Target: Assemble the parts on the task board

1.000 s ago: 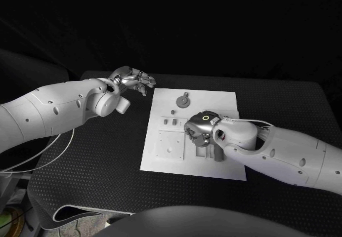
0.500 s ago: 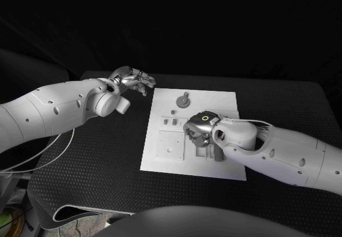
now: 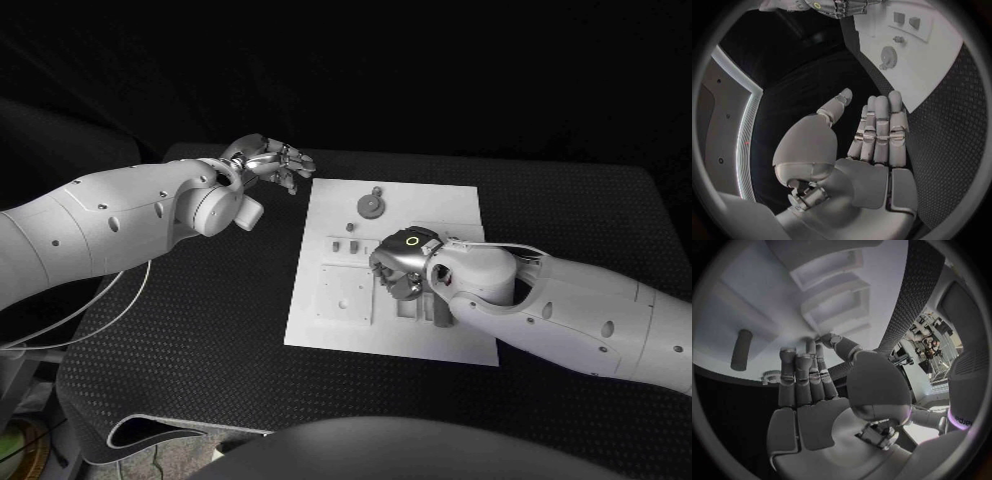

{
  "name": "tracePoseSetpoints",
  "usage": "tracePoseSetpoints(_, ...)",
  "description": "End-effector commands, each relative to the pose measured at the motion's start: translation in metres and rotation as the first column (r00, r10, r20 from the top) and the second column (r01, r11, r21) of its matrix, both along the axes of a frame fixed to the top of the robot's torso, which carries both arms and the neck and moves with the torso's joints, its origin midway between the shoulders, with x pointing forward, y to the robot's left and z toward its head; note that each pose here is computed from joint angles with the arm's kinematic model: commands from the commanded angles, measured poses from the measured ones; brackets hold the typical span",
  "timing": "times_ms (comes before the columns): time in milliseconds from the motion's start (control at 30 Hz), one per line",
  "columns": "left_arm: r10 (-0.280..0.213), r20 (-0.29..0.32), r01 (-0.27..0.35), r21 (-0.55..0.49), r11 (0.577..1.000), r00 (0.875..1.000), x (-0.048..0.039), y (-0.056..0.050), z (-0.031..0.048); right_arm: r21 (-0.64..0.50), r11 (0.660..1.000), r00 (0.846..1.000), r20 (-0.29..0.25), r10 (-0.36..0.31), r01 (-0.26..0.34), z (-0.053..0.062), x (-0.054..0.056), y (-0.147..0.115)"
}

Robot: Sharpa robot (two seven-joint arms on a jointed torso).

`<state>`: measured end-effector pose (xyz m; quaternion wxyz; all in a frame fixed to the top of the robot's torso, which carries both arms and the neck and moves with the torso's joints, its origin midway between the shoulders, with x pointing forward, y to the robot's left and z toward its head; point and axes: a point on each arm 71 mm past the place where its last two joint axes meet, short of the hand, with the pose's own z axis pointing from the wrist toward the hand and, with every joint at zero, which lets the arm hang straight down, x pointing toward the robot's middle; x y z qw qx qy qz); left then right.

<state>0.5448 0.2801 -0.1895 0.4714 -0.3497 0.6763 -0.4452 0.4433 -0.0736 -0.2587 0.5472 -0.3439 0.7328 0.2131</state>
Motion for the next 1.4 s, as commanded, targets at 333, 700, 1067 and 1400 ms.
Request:
tracePoseSetpoints(333, -0.016, 0.002, 0.016, -0.004, 1.0, 1.0, 0.0, -0.003, 0.0008, -0.032, 0.999, 0.999, -0.039, 0.006, -0.007, -0.008, -0.004, 0.0)
tracePoseSetpoints(700, -0.015, 0.0, 0.015, -0.003, 1.0, 1.0, 0.0, -0.002, 0.0006, -0.032, 0.999, 0.998, -0.055, -0.002, 0.0, -0.009, -0.004, 0.0)
tracePoseSetpoints(1067, -0.017, 0.0, 0.017, -0.003, 1.0, 1.0, 0.0002, -0.003, 0.0006, -0.013, 1.0, 0.999, -0.032, -0.004, 0.004, -0.007, -0.003, 0.006)
tracePoseSetpoints(1400, -0.017, -0.001, 0.017, -0.003, 1.0, 1.0, 0.0003, -0.004, 0.0005, -0.016, 1.0, 1.0, -0.02, -0.004, 0.004, -0.01, -0.002, 0.009)
